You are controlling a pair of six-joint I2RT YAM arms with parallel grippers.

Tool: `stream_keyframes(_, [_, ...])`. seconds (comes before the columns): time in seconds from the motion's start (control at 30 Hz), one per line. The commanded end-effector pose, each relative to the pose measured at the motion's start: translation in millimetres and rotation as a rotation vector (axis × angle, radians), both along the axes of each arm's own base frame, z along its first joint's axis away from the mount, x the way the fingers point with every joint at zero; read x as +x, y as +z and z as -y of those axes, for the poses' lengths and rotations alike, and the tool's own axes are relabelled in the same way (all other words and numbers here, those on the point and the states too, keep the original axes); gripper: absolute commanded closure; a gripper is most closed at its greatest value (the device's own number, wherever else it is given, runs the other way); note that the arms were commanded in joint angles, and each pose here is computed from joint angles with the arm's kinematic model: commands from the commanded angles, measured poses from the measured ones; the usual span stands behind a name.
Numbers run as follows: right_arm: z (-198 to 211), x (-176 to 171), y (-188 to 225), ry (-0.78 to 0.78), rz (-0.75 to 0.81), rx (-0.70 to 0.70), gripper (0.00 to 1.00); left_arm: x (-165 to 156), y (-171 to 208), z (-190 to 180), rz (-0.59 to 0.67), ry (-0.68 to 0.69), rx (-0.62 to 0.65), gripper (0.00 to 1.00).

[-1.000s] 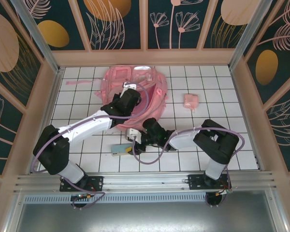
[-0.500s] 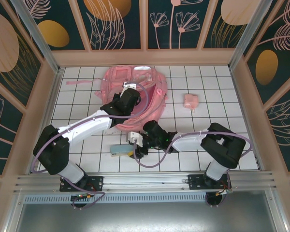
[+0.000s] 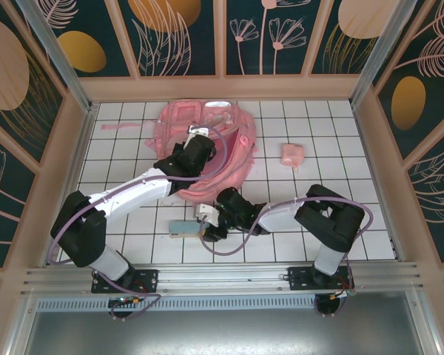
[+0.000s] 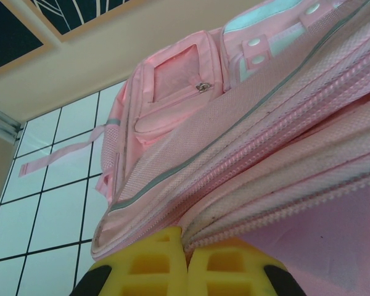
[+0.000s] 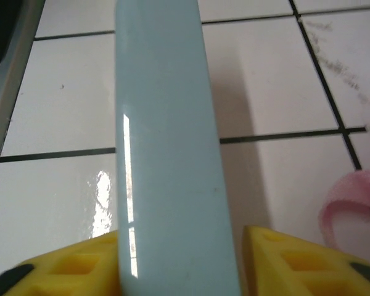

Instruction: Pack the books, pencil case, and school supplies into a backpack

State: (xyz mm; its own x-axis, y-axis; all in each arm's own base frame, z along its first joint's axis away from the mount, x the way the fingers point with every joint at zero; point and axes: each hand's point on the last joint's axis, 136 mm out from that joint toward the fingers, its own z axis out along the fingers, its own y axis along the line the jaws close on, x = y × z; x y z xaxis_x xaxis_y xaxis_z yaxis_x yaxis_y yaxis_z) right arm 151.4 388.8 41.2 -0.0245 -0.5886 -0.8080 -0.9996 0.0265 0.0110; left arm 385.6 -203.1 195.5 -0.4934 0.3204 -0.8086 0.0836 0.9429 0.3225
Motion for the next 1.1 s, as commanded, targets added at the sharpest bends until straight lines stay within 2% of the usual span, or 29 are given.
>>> stream_keyframes(0.0, [-3.5,5.4,23.2,-0.027,0.067,0.077,0.58,12.4,18.1,3.8,0.054,0.030,-0.077,1.00])
stream_keyframes(0.1, [1.0,6.6,31.0,-0.051,0.081,0.097,0.71,12.7,17.1,4.1,0.051,0.029,-0.075,1.00])
stream_keyframes(0.5, [42.3,6.8,84.5,-0.214,0.066,0.263,0.71,11.9,26.9,1.1,0.066,0.046,-0.089,1.00])
stream_keyframes(0.8, [91.8,66.7,137.1,-0.468,-0.086,0.427,0.74,6.9,55.0,4.4,0.118,0.017,-0.187,1.00])
stream_keyframes(1.07, [92.1,116.1,131.9,-0.620,-0.388,0.469,0.73,-1.3,95.3,7.7,0.188,-0.036,-0.284,1.00])
